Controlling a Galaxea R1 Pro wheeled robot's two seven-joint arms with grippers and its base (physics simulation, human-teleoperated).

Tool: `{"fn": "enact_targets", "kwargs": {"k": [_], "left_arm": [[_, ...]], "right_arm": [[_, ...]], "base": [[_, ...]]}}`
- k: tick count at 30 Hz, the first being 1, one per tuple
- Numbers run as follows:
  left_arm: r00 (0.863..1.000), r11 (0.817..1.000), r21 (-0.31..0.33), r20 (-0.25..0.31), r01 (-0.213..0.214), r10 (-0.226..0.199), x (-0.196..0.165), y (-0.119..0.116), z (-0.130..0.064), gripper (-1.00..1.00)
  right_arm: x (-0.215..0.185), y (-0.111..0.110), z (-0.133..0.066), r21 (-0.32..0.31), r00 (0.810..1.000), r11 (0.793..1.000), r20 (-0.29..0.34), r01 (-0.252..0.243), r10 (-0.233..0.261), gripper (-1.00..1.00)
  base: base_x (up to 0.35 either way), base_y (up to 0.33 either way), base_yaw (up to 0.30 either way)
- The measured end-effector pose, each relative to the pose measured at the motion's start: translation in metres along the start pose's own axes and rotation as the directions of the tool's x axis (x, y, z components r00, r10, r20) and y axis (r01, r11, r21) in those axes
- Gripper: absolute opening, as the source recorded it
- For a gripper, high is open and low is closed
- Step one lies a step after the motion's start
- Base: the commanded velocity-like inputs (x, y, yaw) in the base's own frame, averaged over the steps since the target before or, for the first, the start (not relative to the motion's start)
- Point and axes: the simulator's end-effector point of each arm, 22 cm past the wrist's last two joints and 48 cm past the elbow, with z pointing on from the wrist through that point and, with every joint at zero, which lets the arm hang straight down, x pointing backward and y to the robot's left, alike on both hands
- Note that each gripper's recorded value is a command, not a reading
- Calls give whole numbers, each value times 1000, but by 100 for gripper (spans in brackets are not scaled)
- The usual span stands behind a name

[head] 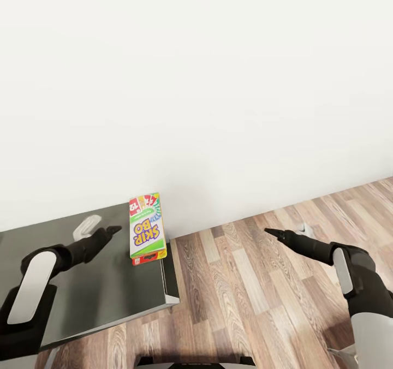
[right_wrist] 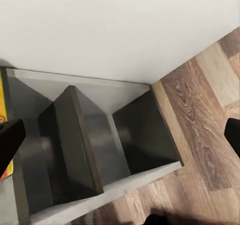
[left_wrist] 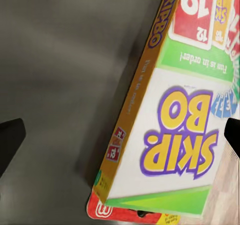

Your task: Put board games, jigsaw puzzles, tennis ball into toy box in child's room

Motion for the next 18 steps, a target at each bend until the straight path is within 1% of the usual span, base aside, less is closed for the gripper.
{"fn": "enact_targets", "kwargs": {"k": [1, 2, 3, 5, 6, 7, 8, 10, 11, 13, 14, 16, 17, 18], "left_arm": [[1000, 1000, 0, 0, 0, 0, 0, 0, 0, 100], [1000, 1000, 7, 2, 3, -3, -1, -1, -2, 100], [1000, 1000, 8, 2, 3, -3, -1, -2, -2, 100], [1000, 999, 31, -1, 15, -15, -1, -7, -4, 100], [1000, 999, 31, -1, 15, -15, -1, -7, -4, 100], [1000, 999, 43, -4, 20, -20, 0, -11, -5, 100], [1000, 999, 43, -4, 20, -20, 0, -11, -5, 100], [1000, 998, 65, -11, 25, -25, 1, -18, -6, 100], [1000, 998, 65, -11, 25, -24, 1, -18, -6, 100], [1000, 996, 84, -21, 20, -18, 4, -27, -5, 100], [1000, 996, 84, -21, 19, -17, 4, -27, -6, 100], [999, 995, 103, -38, 3, 1, 12, -38, -4, 100], [999, 995, 102, -38, 2, 2, 12, -38, -4, 100], [999, 994, 112, -48, -6, 11, 17, -43, -3, 100]], "right_arm": [[0, 0, 0, 0, 1000, 1000, 0, 0, 0, 100], [5, 6, 9, -17, 1000, 1000, -12, -13, 13, 100], [5, 6, 9, -17, 1000, 1000, -12, -13, 13, 100], [16, 19, 26, -52, 999, 998, -35, -42, 40, 100], [16, 19, 26, -52, 999, 998, -35, -42, 40, 100], [22, 24, 34, -66, 997, 996, -48, -57, 54, 100], [22, 24, 34, -67, 997, 996, -48, -57, 54, 100], [33, 33, 48, -90, 994, 992, -73, -88, 81, 100], [33, 33, 48, -90, 994, 992, -73, -88, 82, 100], [41, 41, 58, -108, 990, 988, -94, -112, 102, 100], [41, 41, 58, -108, 990, 988, -94, -112, 102, 100], [47, 50, 68, -127, 986, 983, -113, -135, 121, 100], [47, 50, 68, -127, 986, 983, -113, -135, 121, 100], [52, 54, 74, -136, 983, 980, -125, -148, 131, 100]], "base": [[0, 0, 0], [0, 0, 0], [0, 0, 0], [0, 0, 0], [0, 0, 0], [0, 0, 0], [0, 0, 0], [0, 0, 0], [0, 0, 0], [0, 0, 0], [0, 0, 0], [0, 0, 0], [0, 0, 0], [0, 0, 0]]}}
